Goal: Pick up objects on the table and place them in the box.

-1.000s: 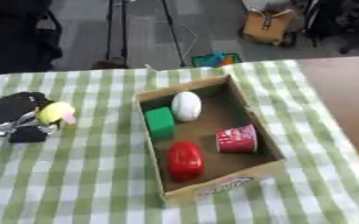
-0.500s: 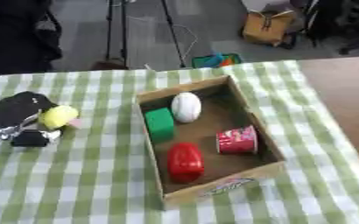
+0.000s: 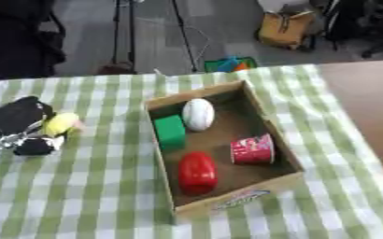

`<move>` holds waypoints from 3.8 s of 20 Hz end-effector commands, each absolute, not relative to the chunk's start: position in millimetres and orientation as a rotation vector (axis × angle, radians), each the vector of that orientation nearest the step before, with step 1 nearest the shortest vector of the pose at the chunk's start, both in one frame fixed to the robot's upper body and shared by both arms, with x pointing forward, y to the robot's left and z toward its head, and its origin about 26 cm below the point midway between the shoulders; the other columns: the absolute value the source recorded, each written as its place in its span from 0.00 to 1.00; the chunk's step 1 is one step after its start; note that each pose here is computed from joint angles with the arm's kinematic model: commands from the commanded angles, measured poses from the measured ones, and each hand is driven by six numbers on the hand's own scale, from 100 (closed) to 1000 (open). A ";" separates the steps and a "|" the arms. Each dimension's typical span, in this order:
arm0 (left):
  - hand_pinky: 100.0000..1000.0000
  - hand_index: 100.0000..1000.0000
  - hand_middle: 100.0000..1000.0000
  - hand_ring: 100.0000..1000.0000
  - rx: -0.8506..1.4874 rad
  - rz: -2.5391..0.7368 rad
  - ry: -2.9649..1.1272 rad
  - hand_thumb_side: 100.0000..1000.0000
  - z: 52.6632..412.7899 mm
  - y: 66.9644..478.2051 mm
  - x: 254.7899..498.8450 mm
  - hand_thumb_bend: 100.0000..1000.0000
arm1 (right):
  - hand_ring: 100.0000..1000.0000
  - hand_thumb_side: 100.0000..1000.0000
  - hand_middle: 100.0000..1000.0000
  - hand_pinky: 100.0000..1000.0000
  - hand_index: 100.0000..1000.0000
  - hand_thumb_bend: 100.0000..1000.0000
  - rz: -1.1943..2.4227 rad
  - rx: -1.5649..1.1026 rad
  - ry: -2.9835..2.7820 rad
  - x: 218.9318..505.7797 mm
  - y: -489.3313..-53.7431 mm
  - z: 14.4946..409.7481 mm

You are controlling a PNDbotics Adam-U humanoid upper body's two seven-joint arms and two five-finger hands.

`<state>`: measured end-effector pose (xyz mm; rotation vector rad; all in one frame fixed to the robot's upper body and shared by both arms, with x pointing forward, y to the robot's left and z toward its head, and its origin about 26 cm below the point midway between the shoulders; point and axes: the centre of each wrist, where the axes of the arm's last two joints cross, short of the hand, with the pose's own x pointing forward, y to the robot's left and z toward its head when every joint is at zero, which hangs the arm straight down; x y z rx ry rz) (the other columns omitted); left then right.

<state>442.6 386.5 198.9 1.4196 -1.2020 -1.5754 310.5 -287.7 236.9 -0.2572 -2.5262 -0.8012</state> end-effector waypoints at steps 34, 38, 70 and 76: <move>1.00 0.61 0.51 0.73 1.788 -1.508 -1.426 0.36 303.1 343.7 410.6 0.00 | 0.57 0.37 0.46 0.54 0.74 0.00 -0.776 -0.252 -2.559 305.3 -290.9 242.9; 1.00 0.61 0.52 0.73 1.794 -1.525 -1.484 0.36 314.9 329.0 401.1 0.00 | 0.57 0.37 0.46 0.54 0.74 0.00 -0.774 -0.252 -2.557 305.2 -290.9 242.6; 1.00 0.62 0.52 0.72 1.507 -1.780 -2.062 0.39 376.0 169.5 367.5 0.00 | 0.58 0.36 0.46 0.54 0.74 0.00 -0.738 -0.216 -2.544 305.7 -286.5 239.9; 1.00 0.63 0.52 0.72 1.456 -1.819 -2.075 0.43 369.1 154.8 374.2 0.00 | 0.58 0.36 0.47 0.54 0.74 0.00 -0.736 -0.199 -2.545 306.2 -284.4 240.6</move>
